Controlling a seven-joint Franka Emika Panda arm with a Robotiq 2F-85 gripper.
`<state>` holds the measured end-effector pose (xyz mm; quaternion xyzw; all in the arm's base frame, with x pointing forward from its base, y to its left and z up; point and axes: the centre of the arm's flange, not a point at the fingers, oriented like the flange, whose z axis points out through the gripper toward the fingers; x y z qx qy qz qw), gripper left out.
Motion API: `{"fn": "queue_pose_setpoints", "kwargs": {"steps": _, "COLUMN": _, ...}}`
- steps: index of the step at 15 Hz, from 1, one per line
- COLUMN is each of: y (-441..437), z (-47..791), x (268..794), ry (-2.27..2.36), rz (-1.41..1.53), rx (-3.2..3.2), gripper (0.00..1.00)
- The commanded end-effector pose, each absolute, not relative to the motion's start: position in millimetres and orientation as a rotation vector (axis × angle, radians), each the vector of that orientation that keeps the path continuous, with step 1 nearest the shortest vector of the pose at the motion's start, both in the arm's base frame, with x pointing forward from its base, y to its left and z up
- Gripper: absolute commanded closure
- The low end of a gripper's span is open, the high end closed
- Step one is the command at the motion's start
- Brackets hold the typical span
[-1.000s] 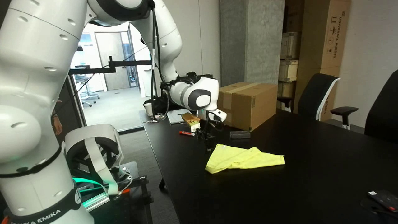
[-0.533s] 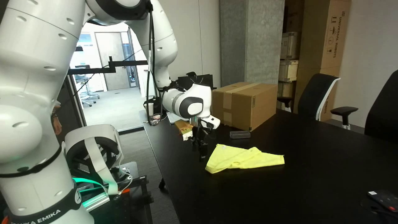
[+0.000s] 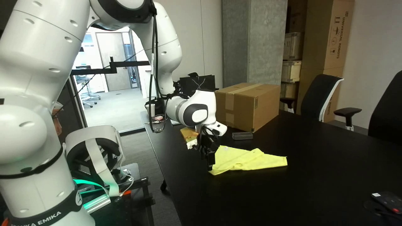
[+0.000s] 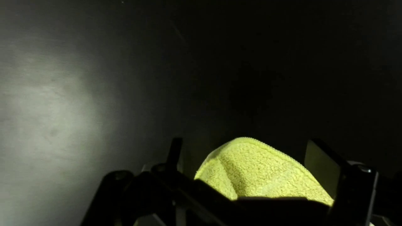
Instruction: Fold the cloth
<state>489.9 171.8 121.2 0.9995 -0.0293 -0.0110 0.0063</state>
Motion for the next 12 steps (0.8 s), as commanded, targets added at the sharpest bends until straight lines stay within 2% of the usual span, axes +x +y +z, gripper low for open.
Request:
{"fn": "queue_pose_setpoints", "kwargs": {"steps": 1, "y": 173.6, "z": 118.1, "x": 491.4, "ry": -0.129, "rz": -0.001, "rx": 3.128, "gripper": 0.00}}
{"fn": "queue_pose_setpoints", "kwargs": {"steps": 2, "y": 173.4, "z": 116.2, "x": 491.7, "ry": -0.132, "rz": -0.003, "rx": 3.128, "gripper": 0.09}}
{"fn": "queue_pose_setpoints", "kwargs": {"steps": 3, "y": 173.6, "z": 115.8, "x": 492.4, "ry": -0.131, "rz": -0.006, "rx": 3.129, "gripper": 0.27}}
{"fn": "queue_pose_setpoints", "kwargs": {"steps": 10, "y": 169.4, "z": 119.5, "x": 499.1, "ry": -0.155, "rz": 0.025, "rx": 3.141, "gripper": 0.82}}
{"fn": "queue_pose_setpoints", "kwargs": {"steps": 12, "y": 167.8, "z": 122.4, "x": 501.3, "ry": -0.162, "rz": 0.036, "rx": 3.145, "gripper": 0.94}}
